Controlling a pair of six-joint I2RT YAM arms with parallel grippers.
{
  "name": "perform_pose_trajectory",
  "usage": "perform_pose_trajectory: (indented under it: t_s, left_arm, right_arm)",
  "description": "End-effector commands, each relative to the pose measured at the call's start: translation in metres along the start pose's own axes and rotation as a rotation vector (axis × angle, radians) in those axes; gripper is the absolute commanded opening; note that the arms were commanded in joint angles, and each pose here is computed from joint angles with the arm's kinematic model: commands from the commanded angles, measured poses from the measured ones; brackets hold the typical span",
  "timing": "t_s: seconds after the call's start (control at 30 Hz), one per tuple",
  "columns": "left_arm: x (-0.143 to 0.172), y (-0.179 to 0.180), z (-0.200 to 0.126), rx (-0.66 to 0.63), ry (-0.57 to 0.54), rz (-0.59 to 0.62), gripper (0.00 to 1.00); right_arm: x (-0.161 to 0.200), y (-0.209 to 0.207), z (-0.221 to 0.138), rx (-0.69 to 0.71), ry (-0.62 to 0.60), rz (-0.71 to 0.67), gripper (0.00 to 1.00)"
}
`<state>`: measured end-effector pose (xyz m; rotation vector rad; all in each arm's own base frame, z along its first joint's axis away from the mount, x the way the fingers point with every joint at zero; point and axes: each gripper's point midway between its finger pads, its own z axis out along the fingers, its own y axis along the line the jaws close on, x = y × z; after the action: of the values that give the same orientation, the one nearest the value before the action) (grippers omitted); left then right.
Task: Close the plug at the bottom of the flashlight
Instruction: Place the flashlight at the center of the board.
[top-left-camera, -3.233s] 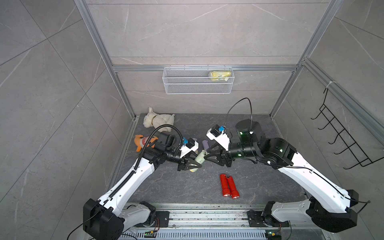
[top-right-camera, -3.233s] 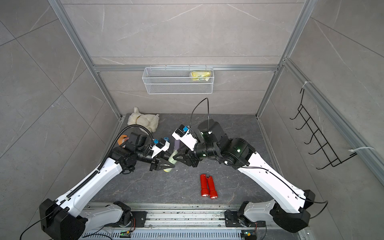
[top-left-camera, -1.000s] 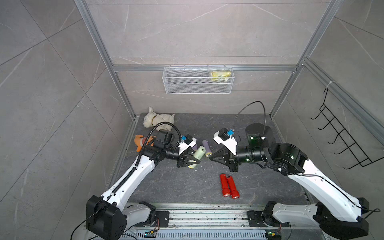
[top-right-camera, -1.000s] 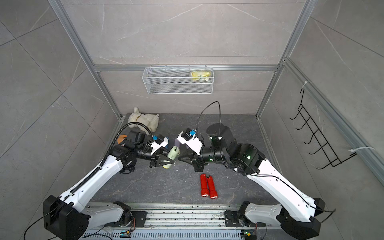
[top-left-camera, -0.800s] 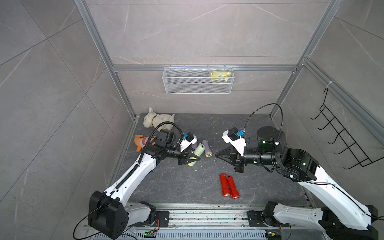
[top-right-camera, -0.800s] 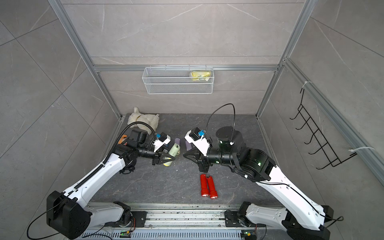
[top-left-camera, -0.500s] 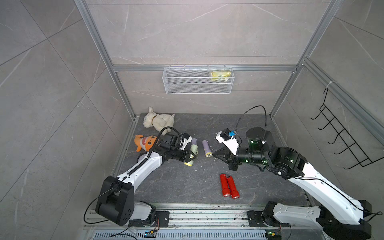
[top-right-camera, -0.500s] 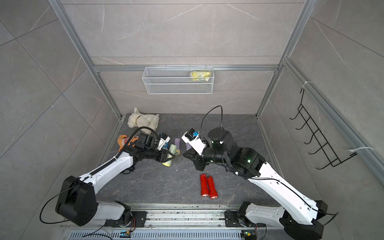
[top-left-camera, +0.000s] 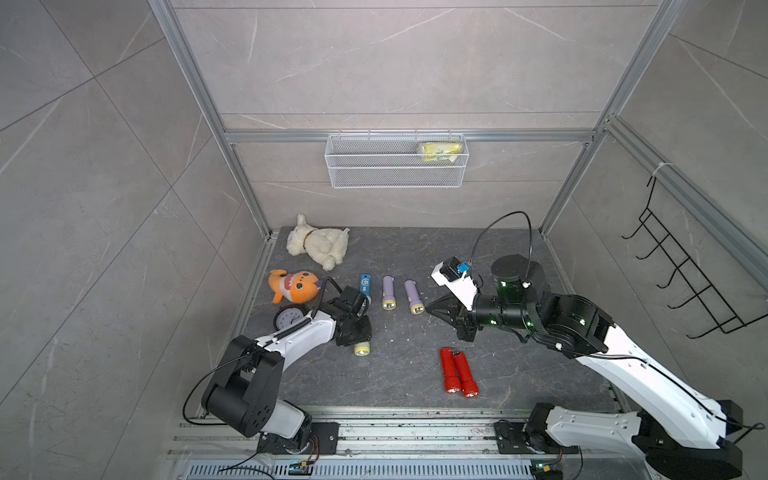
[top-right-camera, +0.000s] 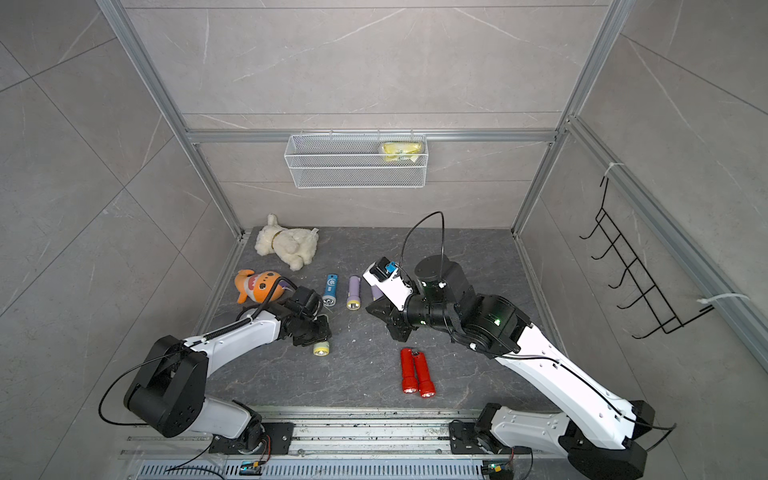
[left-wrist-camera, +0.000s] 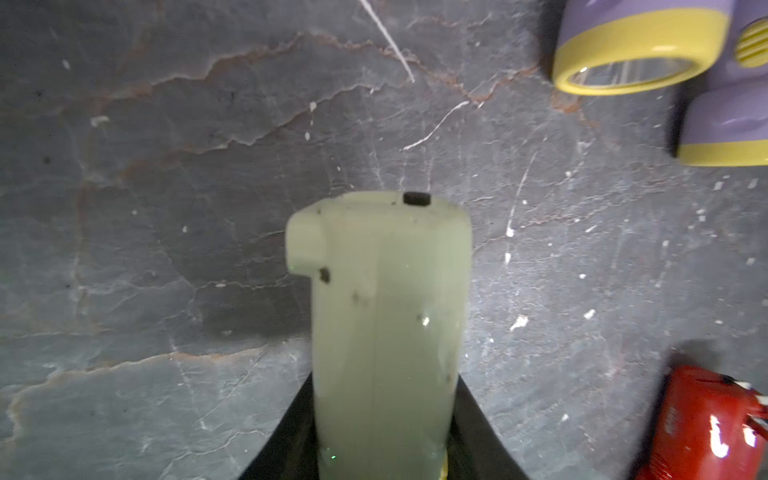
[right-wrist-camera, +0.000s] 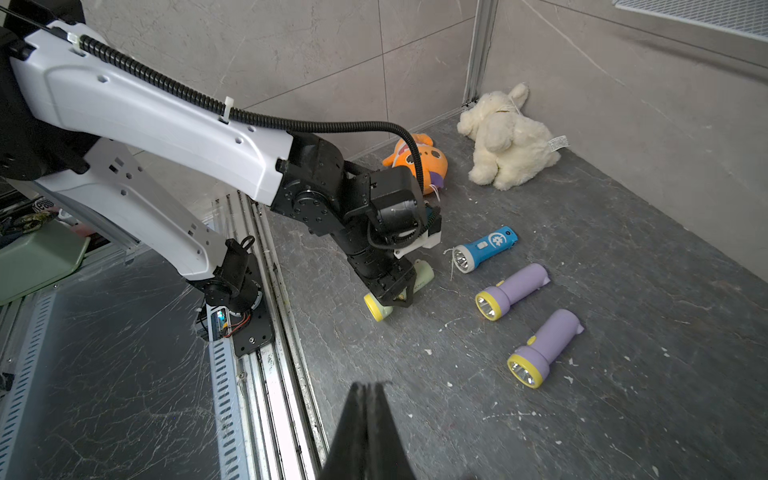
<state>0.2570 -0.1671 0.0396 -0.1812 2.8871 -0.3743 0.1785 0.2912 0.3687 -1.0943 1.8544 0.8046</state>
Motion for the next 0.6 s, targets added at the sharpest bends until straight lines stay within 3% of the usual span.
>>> perform_pose_trajectory:
  t_s: [0.0, 0.17, 0.23, 0.27, 0.4, 0.47, 0.57]
  left_arm:
    - [0.001, 0.012, 0.005, -0.113, -0.009, -0.032, 0.05]
    - [0.008, 0.014, 0.016, -0.149, 0.022, -0.027, 0.08]
    - [0.010, 0.016, 0.019, -0.163, 0.023, -0.030, 0.38]
    - [0.011, 0.015, 0.019, -0.164, 0.023, -0.028, 0.45]
    - [0.016, 0.014, 0.021, -0.160, 0.039, -0.016, 0.48]
    - [0.020, 0.016, 0.020, -0.162, 0.045, -0.023, 1.00]
    - [0.024, 0.018, 0.016, -0.164, 0.046, -0.028, 1.00]
  right_arm:
    - [0.005, 0.001, 0.005, -0.012, 0.018, 0.014, 0.07]
    - [0.004, 0.001, 0.002, -0.005, 0.013, 0.011, 0.07]
    - [0.005, 0.001, 0.004, -0.008, 0.015, 0.012, 0.07]
    - [0.005, 0.001, 0.005, -0.012, 0.017, 0.013, 0.07]
    - [0.007, 0.001, 0.009, -0.018, 0.029, 0.017, 0.07]
    - [0.008, 0.001, 0.012, -0.021, 0.035, 0.020, 0.07]
    - [0.009, 0.000, 0.014, -0.023, 0.042, 0.023, 0.08]
